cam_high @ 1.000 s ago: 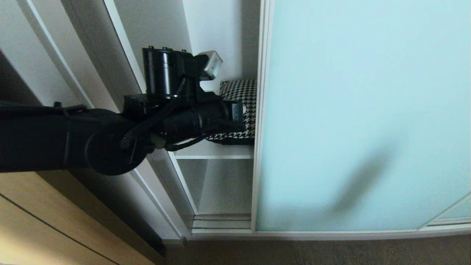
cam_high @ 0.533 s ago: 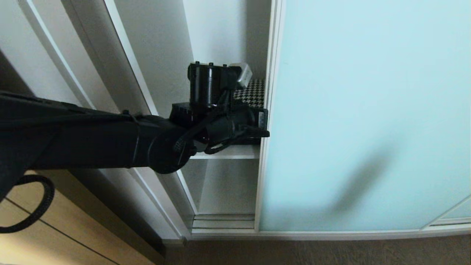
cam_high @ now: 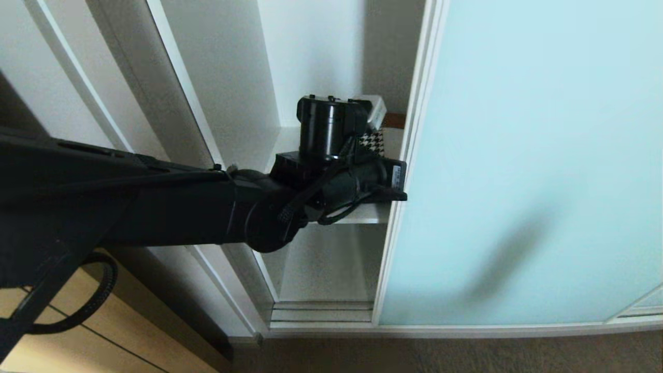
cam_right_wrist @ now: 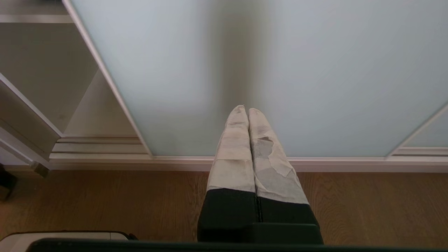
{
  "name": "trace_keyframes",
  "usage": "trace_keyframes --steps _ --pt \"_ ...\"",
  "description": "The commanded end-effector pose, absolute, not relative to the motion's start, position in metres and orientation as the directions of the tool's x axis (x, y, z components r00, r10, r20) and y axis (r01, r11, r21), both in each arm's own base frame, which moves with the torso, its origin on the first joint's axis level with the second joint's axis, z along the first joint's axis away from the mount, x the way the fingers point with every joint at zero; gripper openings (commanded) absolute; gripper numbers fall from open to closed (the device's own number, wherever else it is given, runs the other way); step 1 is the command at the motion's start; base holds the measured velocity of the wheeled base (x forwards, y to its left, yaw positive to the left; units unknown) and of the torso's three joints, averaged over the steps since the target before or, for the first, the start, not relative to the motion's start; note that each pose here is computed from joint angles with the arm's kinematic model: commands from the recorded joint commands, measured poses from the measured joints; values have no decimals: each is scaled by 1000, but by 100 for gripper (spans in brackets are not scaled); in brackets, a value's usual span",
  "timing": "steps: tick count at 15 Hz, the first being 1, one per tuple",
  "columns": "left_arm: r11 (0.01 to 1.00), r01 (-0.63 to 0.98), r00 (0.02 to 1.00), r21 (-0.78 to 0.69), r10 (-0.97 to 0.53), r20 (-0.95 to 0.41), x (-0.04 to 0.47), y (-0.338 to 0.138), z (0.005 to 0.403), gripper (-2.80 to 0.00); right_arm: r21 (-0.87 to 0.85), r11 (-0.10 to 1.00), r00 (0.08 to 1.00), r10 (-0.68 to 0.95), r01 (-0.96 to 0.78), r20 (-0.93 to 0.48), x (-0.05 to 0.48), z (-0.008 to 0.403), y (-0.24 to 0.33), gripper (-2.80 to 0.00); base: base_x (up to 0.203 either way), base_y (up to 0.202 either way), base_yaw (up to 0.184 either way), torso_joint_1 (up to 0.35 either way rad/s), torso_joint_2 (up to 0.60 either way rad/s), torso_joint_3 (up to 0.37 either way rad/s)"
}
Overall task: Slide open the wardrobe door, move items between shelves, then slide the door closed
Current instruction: Open the door
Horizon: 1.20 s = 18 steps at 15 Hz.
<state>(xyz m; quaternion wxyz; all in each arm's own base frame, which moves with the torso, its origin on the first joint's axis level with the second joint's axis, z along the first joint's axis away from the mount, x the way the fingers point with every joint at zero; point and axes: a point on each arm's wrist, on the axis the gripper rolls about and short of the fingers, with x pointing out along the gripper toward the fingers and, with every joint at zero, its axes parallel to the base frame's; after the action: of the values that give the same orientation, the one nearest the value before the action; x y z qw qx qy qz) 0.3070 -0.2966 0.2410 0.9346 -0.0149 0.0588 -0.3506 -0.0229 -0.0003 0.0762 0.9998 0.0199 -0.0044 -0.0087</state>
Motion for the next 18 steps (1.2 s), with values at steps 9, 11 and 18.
trace_keyframes --steps 9,11,18 --pt "705 707 697 -59 -708 -113 284 -332 230 -280 40 999 1000 -18 18 8 -23 76 0 -280 0 0 0 0 0 0" --pt "730 680 729 -71 -683 -45 279 -306 263 -280 40 999 1000 -18 18 8 -23 76 0 -280 0 0 0 0 0 0" --pt "899 430 901 -85 -422 102 227 -156 333 -280 40 999 1000 -17 17 8 -23 76 0 -280 0 0 0 0 0 0"
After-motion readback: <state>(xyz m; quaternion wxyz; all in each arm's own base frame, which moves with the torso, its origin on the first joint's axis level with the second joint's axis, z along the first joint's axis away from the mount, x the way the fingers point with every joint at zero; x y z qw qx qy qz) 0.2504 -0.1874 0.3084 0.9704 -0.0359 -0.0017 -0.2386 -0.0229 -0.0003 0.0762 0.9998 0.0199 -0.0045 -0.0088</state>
